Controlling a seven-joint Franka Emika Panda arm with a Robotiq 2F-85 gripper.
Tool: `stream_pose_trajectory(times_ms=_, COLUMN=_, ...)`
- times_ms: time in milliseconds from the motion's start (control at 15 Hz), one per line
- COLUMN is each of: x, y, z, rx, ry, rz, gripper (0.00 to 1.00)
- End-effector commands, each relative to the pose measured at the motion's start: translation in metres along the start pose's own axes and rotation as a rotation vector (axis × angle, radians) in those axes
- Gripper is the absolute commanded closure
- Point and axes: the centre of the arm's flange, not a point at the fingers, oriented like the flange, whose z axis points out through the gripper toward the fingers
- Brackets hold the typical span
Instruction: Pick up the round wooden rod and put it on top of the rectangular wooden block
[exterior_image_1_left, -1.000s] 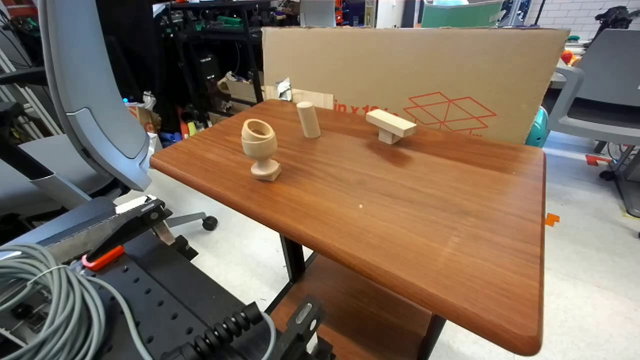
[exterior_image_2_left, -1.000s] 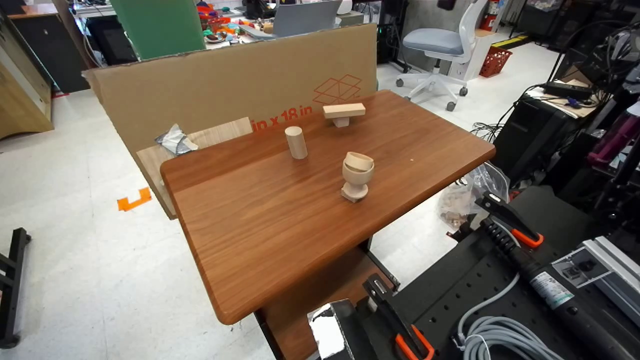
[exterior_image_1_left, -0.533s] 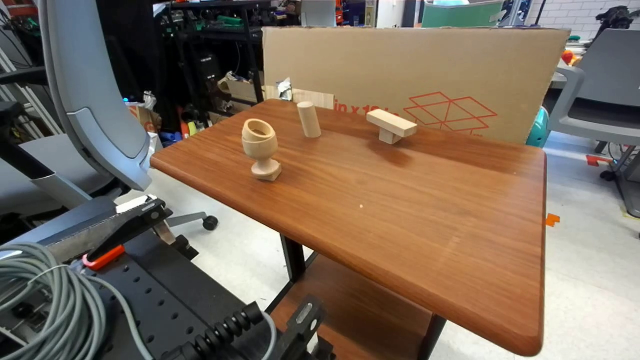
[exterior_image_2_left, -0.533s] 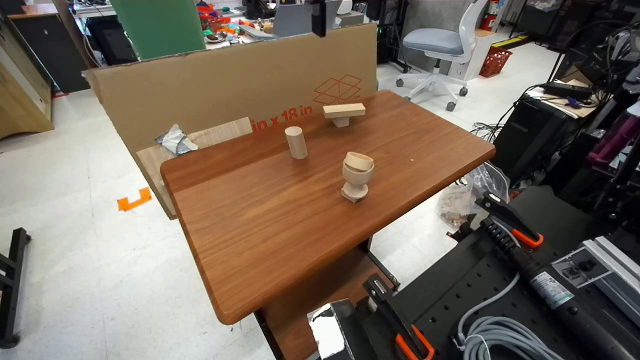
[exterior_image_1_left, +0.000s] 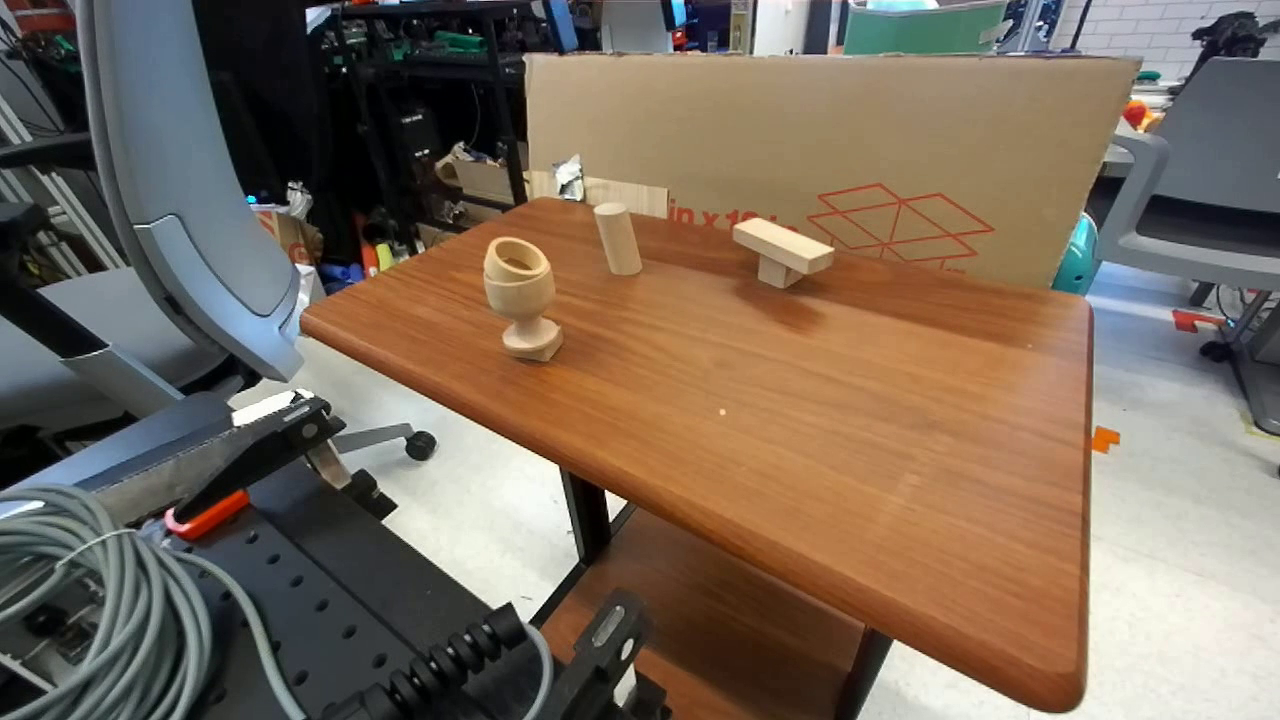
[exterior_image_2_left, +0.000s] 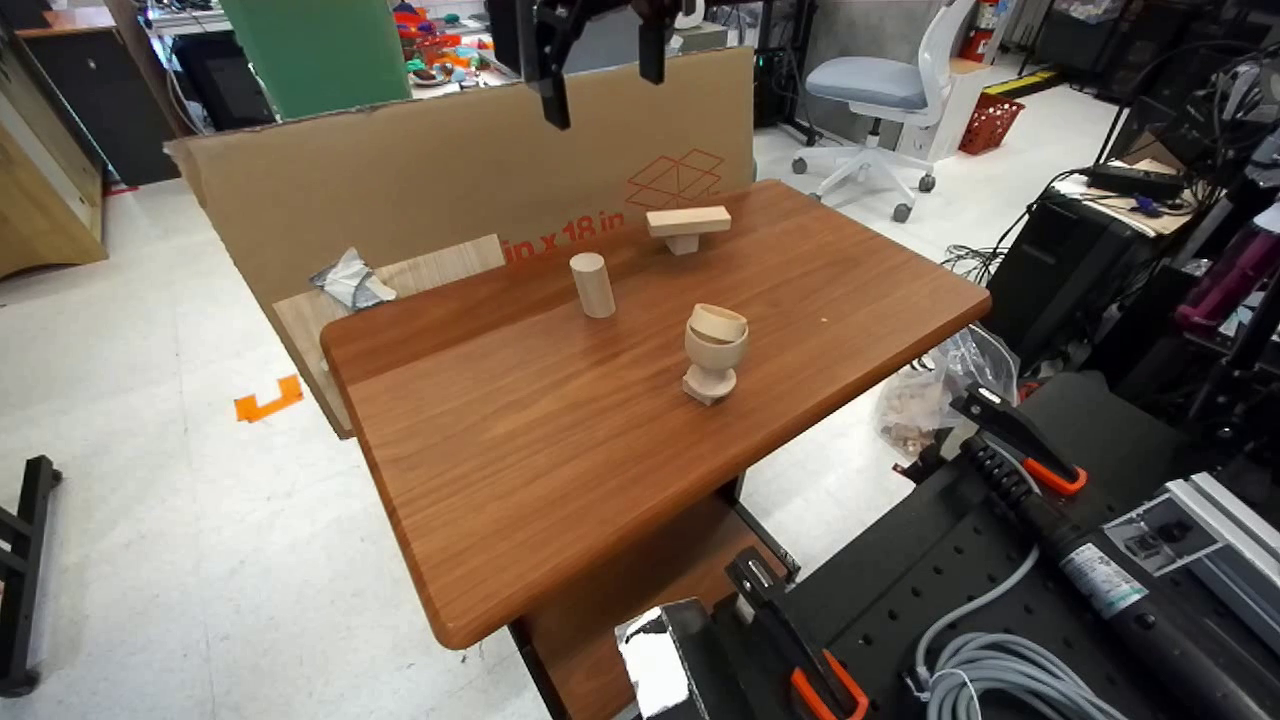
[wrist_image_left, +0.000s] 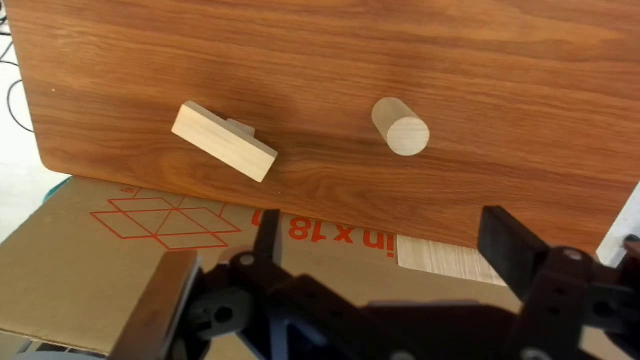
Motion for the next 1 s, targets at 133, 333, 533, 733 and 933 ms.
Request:
stream_pose_trajectory(times_ms=133, x=0.028, y=-0.025, z=0.018, rx=0.013, ry=-0.001, rz=-0.112, gripper=0.0)
stream_pose_trajectory(times_ms=333, x=0.033, y=-0.033, z=0.027, rx=0.012, ry=-0.013, rz=-0.14, gripper=0.0)
stream_pose_trajectory(times_ms=533, x=0.033, y=-0.037, z=0.033, rx=0.011, ry=-0.042, rz=-0.129, gripper=0.0)
stream_pose_trajectory(times_ms=733, x=0.03, y=-0.033, z=0.058, rx=-0.026, ry=-0.063, rz=-0.115, gripper=0.0)
stream_pose_trajectory(times_ms=933, x=0.028, y=-0.035, z=0.075, rx=-0.012, ry=-0.091, rz=-0.116, gripper=0.0)
